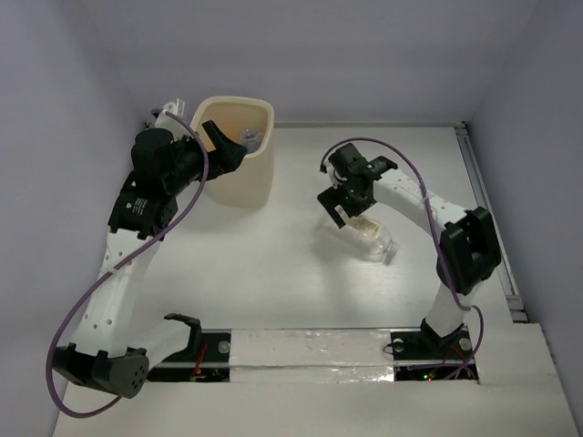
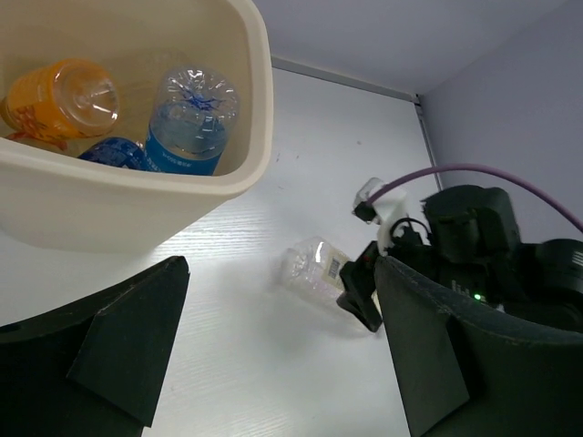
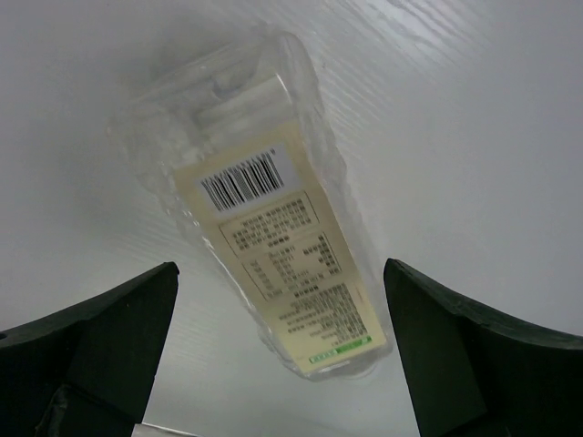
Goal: Put the plastic bottles in the bin
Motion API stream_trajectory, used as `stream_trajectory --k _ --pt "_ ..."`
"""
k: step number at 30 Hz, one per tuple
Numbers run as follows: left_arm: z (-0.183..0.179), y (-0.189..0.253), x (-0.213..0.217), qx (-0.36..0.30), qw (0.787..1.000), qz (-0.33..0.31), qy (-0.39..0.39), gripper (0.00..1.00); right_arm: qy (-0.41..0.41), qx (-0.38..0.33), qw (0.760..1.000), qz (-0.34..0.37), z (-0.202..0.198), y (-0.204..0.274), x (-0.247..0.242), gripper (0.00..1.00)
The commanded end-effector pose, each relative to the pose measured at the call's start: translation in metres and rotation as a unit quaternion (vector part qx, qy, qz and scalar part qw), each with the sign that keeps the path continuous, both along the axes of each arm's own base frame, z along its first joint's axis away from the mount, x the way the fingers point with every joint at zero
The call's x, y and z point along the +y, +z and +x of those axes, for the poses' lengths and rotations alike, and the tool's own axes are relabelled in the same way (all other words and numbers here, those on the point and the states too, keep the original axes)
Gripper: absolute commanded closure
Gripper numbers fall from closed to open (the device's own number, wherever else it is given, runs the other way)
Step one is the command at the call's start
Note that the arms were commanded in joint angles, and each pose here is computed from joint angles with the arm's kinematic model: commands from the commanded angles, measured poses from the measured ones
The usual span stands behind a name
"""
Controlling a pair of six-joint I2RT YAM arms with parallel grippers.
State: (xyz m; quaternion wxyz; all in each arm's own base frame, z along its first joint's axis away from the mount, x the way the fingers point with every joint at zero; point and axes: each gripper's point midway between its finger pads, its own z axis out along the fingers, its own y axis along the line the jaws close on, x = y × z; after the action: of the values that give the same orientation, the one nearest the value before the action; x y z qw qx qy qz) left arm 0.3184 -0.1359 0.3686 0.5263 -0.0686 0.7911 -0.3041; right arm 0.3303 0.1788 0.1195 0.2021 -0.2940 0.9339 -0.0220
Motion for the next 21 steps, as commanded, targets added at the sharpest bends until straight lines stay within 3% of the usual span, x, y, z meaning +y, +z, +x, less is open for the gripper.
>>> stream_trajectory --k 1,6,7,8,10,11,13,17,18,21 --pt "-0.008 0.017 0.002 -0.026 1.0 0.001 -0.001 0.2 0.045 0.029 0.998 0.028 0.008 -0.018 0.029 0.0" --pt "-0.023 0.033 0.009 -0.038 0.999 0.012 0.001 0.2 0.033 0.049 0.998 0.036 0.009 -0.034 0.036 0.04" --pt "-0.026 0.037 0.01 -0.041 0.999 0.014 0.002 0.2 0.034 0.046 0.997 0.043 0.009 -0.033 0.038 0.09" --pt "-0.032 0.049 0.012 -0.055 0.998 0.013 0.003 0.2 0.028 0.037 0.998 0.053 0.007 -0.026 0.038 0.28" --pt "-0.041 0.056 0.015 -0.058 0.998 0.015 0.004 0.2 0.027 0.027 0.996 0.083 0.005 -0.013 0.045 0.44" --pt "-0.05 0.069 0.018 -0.071 0.997 0.011 0.005 0.2 0.021 0.011 0.994 0.105 0.004 0.007 0.048 0.58" --pt "-0.059 0.083 0.02 -0.084 0.996 0.002 0.007 0.2 0.015 -0.008 0.99 0.138 0.001 0.035 0.053 0.67" --pt "-0.089 0.129 0.025 -0.144 0.988 -0.05 0.013 0.2 0.008 -0.086 0.966 0.245 -0.005 0.14 0.066 0.68" --pt "-0.096 0.137 0.024 -0.149 0.986 -0.071 0.01 0.2 0.024 -0.131 0.945 0.3 -0.004 0.195 0.076 0.68" --pt "-0.111 0.161 0.024 -0.18 0.978 -0.103 0.003 0.2 0.043 -0.178 0.892 0.413 -0.008 0.28 0.1 0.67"
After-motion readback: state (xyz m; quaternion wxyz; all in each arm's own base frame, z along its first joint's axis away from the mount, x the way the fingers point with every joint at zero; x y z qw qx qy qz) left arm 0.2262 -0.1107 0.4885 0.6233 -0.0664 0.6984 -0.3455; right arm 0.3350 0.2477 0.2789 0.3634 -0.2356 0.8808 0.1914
